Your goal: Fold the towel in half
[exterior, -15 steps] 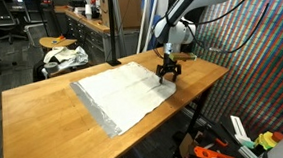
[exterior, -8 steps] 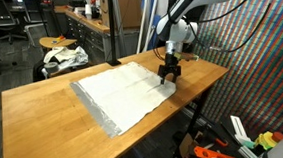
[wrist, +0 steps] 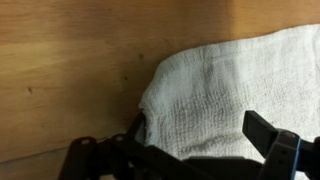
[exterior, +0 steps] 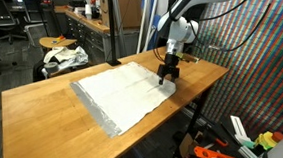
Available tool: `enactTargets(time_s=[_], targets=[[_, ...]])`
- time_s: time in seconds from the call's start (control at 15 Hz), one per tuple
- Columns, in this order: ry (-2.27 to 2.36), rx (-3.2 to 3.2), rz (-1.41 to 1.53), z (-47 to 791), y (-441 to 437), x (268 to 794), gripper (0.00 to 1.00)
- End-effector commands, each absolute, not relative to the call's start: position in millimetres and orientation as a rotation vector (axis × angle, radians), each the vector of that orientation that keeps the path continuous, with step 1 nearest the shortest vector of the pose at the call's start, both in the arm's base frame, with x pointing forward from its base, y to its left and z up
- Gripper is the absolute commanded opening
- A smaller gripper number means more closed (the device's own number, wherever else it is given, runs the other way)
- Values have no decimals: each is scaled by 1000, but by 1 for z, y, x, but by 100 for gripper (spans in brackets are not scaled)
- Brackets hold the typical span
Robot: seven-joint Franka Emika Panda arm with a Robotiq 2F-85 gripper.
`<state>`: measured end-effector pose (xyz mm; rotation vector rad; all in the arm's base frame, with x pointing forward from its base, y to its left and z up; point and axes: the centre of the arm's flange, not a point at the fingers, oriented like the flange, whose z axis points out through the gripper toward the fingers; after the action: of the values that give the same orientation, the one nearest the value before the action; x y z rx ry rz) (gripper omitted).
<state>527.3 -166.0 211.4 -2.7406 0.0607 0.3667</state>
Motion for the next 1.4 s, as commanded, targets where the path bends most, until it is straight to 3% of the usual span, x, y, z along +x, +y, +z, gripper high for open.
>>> enactTargets(time_s=[0.0,0.93,1.0,1.13,1.33], targets=[[18,-2691,373,213,-162,527,100],[-5,-2684,389,206,-151,531,100],[-3,-2685,388,206,-152,532,75],[-1,-2684,386,205,-152,532,68],[3,-2679,385,205,-153,532,44]])
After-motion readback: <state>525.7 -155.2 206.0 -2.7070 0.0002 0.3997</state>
